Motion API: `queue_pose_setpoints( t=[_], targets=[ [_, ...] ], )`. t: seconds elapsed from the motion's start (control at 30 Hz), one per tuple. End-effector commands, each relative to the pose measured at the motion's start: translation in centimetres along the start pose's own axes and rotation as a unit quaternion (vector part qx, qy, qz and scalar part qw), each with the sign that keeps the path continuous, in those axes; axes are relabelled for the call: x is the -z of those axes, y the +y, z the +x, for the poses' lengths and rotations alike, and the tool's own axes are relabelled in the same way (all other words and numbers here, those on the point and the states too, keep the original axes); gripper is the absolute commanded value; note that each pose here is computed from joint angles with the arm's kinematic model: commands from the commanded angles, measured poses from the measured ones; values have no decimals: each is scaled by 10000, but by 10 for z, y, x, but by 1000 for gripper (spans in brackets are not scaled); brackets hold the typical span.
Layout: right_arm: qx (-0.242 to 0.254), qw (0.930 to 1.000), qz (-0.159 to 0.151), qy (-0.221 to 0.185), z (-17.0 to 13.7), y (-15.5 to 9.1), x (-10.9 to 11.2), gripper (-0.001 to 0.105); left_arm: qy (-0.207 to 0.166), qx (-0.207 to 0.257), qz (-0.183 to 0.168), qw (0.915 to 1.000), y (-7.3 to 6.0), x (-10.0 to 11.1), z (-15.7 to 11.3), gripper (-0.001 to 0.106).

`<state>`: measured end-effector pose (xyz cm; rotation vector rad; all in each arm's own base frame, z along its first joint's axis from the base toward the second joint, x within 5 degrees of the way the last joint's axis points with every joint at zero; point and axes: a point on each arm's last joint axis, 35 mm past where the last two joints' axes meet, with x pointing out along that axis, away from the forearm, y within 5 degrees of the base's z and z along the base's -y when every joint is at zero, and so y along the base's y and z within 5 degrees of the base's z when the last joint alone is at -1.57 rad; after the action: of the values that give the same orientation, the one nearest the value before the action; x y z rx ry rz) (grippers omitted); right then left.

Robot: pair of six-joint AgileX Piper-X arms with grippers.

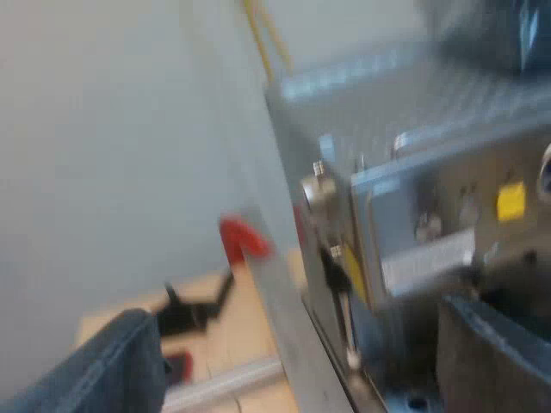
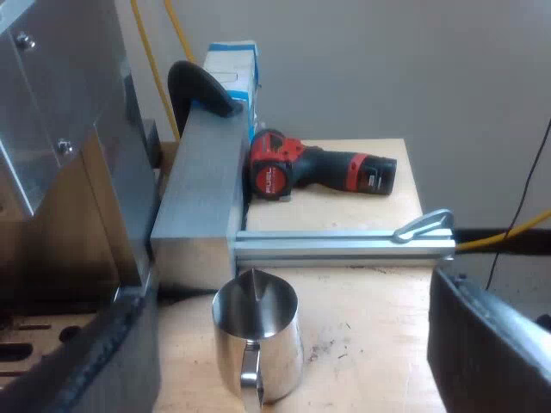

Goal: Put the handle in the coffee machine

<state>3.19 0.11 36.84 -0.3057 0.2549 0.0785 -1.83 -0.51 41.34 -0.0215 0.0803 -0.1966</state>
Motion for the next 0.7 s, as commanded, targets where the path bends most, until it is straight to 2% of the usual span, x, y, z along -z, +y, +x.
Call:
queue_pose_setpoints(
  t=[0.03,0.13,0.2,0.23,0.27,0.37,0.4,0.47,0.6,0.7],
  targets=[
    [120,9997,-44,-188,-18,2,13,67,-11,-45,8,10000,-3,12,-20,67],
    [154,9994,-26,-302,-29,4,22,67,15,-46,66,10000,-4,17,-28,67],
    [144,9995,-29,-268,-30,5,24,67,211,-63,153,9996,-4,23,-30,67],
    [127,9997,-35,-181,-30,5,26,67,712,-91,149,9973,-4,34,-31,67],
    [189,9998,-31,77,-35,5,29,67,860,-90,125,9962,-4,38,-32,67],
    [183,9998,-43,100,-34,5,30,67,1233,-78,139,9922,-5,45,-35,67],
    [184,9998,-42,96,-34,5,30,67,1250,-88,134,9920,-5,45,-36,67],
    [184,9998,-33,98,-34,5,30,67,1592,-238,91,9869,-5,52,-39,67],
    [184,9998,-25,98,-34,5,30,67,1562,-275,91,9873,-4,52,-37,67],
    [184,9998,-25,98,-34,5,30,67,1373,-534,-116,9890,-1,52,-27,67]
  ],
)
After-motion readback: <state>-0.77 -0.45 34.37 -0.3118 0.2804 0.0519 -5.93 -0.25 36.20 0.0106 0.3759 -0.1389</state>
